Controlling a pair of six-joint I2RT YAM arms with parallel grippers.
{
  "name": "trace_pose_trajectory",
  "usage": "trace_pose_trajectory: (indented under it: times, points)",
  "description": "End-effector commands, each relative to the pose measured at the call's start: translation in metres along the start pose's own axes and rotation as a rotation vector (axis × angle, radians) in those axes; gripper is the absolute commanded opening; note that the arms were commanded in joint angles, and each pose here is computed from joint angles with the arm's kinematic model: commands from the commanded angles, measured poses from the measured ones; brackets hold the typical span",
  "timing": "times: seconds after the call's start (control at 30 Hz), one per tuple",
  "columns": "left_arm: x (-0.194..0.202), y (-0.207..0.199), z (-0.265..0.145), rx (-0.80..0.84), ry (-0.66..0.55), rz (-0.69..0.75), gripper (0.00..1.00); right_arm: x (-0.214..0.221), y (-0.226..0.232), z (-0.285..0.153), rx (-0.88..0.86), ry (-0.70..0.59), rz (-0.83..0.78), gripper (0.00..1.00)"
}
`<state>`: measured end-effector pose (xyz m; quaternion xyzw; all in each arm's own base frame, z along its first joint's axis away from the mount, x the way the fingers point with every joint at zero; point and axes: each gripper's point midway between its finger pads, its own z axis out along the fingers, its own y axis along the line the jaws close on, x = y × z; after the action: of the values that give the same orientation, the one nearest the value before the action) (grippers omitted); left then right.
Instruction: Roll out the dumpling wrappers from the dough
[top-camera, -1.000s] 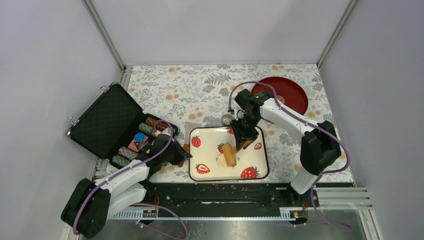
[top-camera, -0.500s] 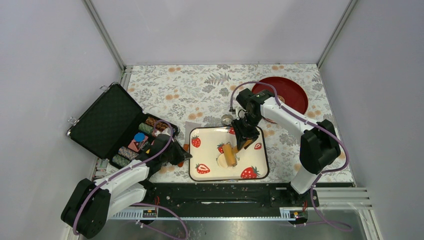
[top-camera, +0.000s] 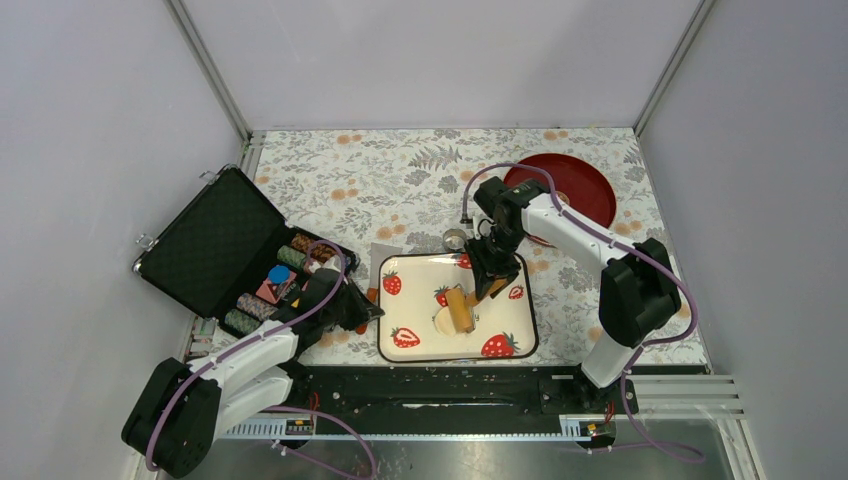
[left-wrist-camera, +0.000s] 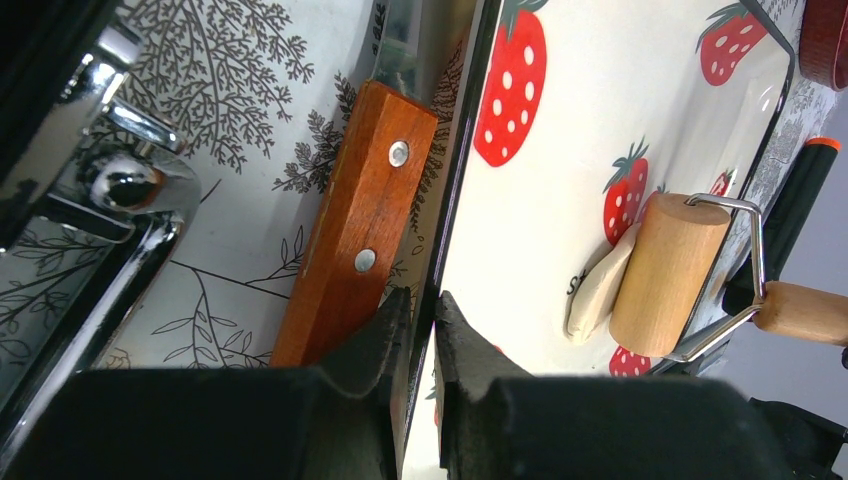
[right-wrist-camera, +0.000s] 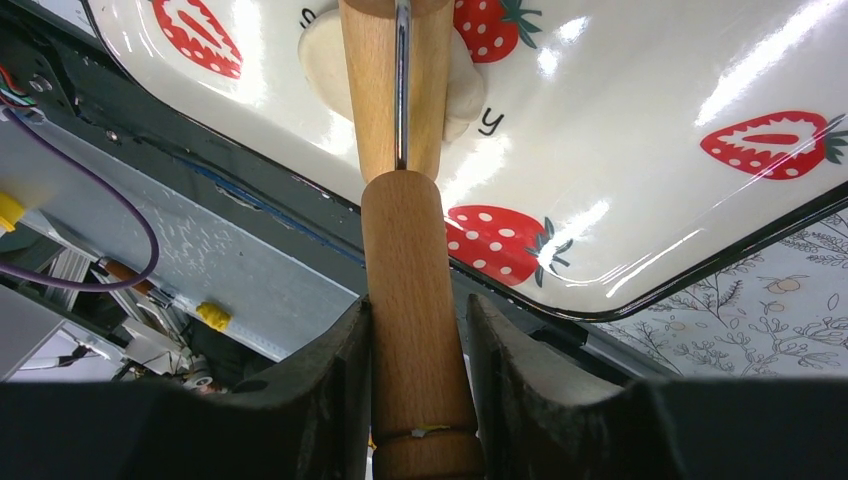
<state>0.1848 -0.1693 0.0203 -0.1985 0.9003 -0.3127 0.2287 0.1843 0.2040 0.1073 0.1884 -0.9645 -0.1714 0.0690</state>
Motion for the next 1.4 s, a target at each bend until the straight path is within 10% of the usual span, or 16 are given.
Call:
trace_pose_trajectory:
  times: [0.0,1.37]
  points:
    - [-0.003,0.017,0.001,-0.059,-0.033,-0.018,0.00,0.031,-0.121,-0.004,0.582,0.174,0.033,0.00]
    - [-0.003,0.017,0.000,-0.050,-0.037,-0.024,0.00,0.027,-0.143,-0.021,0.602,0.153,0.114,0.00]
